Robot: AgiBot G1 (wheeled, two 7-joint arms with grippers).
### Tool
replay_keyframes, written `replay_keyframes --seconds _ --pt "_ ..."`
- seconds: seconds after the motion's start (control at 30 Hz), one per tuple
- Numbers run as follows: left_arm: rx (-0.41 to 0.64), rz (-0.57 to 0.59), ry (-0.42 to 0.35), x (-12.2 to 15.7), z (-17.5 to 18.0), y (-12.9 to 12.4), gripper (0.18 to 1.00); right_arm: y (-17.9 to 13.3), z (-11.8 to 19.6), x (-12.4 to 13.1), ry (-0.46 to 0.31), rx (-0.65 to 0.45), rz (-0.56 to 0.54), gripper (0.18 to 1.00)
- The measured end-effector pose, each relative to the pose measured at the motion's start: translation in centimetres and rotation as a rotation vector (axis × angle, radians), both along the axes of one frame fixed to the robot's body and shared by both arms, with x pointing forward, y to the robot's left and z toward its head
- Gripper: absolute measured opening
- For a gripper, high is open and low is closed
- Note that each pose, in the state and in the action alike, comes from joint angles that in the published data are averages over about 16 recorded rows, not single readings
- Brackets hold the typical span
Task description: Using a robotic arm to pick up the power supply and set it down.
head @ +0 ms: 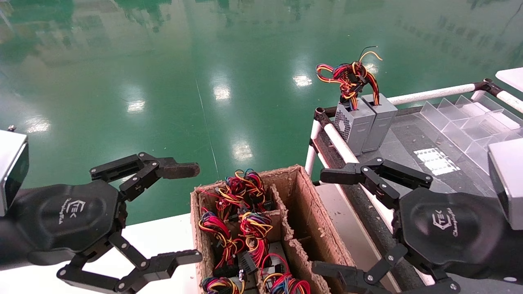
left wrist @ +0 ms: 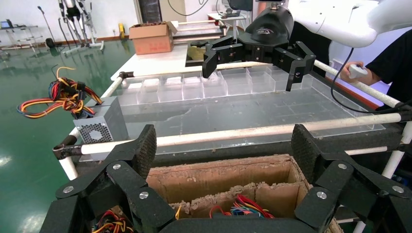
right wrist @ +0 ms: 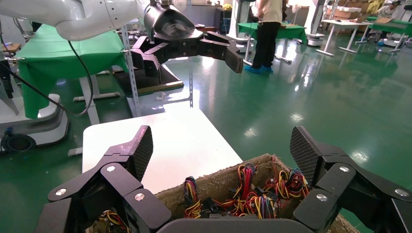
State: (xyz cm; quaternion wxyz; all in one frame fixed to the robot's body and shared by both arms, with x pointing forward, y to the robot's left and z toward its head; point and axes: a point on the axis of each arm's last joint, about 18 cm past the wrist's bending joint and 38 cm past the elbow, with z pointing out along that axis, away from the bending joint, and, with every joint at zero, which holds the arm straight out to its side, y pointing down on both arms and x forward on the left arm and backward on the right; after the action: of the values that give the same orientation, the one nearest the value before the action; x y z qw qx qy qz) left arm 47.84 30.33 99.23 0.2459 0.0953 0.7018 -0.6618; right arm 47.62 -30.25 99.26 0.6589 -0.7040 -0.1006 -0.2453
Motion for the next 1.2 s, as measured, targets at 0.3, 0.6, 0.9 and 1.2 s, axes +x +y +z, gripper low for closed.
replay_keyframes --seconds 0.3,0.6,0.9,1.2 --pt "0.000 0.000 0.000 0.00 0.00 0.00 0.971 0.00 0.00 0.00 0.000 0.000 0.000 1.001" --pt "0.000 0.000 0.000 0.00 0.00 0.00 0.873 0.00 0.00 0.00 0.000 0.000 0.000 1.001" --pt "0.000 0.000 0.000 0.00 0.00 0.00 0.696 0.00 0.00 0.00 0.000 0.000 0.000 1.001" --pt "0.000 0.000 0.000 0.00 0.00 0.00 0.482 0.00 0.00 0.00 0.000 0.000 0.000 1.001"
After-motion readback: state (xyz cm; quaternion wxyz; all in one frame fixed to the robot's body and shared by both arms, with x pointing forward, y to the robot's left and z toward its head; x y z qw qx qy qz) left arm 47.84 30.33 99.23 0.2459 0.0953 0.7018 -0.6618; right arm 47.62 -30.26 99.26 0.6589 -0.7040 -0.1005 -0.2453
